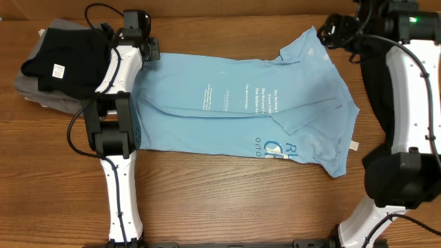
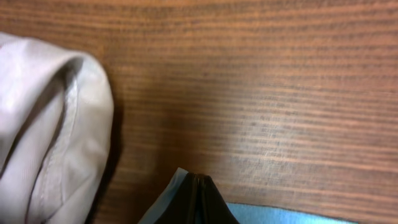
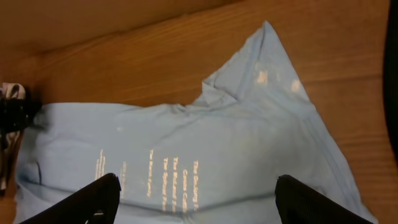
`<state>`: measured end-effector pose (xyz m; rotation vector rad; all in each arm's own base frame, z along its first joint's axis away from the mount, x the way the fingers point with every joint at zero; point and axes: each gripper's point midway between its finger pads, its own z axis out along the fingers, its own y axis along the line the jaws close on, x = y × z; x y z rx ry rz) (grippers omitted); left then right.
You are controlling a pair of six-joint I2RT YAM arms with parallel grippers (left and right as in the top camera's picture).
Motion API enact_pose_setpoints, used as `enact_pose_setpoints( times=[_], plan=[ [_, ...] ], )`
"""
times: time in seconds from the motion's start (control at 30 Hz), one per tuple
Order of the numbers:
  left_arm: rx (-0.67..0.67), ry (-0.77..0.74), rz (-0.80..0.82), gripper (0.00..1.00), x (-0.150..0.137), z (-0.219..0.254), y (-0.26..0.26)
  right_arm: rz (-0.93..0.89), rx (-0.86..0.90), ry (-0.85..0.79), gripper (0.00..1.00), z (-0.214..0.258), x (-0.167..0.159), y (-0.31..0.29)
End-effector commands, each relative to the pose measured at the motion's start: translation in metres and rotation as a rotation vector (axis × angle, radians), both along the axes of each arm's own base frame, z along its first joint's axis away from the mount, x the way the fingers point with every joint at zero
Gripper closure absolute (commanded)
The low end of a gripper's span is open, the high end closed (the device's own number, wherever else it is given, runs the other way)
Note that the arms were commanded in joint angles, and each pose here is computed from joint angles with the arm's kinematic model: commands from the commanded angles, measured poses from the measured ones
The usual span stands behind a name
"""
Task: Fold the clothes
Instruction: 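Grasp the T-shirt's top corners with both grippers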
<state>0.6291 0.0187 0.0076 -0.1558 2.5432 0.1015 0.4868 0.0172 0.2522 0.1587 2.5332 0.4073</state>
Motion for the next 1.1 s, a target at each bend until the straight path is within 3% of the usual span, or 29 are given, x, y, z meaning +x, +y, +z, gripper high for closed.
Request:
enact_pose_setpoints(
  times=[0.0,0.37,0.6,0.77,1.07],
  plan=[
    [-0.001,0.148,0.005,0.96,-0.029,-0.042,0.001,0.007,-0.049,-0.014,0.18,-0.017,0.022,0.01],
    [-0.001,0.167,0.003,0.96,-0.039,0.01,-0.001,-0.072,-0.102,0.017,0.25,-0.115,0.086,0.015],
    [-0.001,0.175,0.003,0.96,-0.041,0.012,-0.001,-0.124,-0.071,0.013,0.31,-0.172,0.116,0.014],
    [-0.001,0.174,0.003,0.96,-0.041,0.012,0.0,-0.141,-0.097,0.002,0.38,-0.195,0.127,0.01],
    [-0.001,0.178,0.003,0.96,-0.042,0.012,0.0,-0.198,-0.134,-0.006,0.38,-0.214,0.135,0.0]
  ],
)
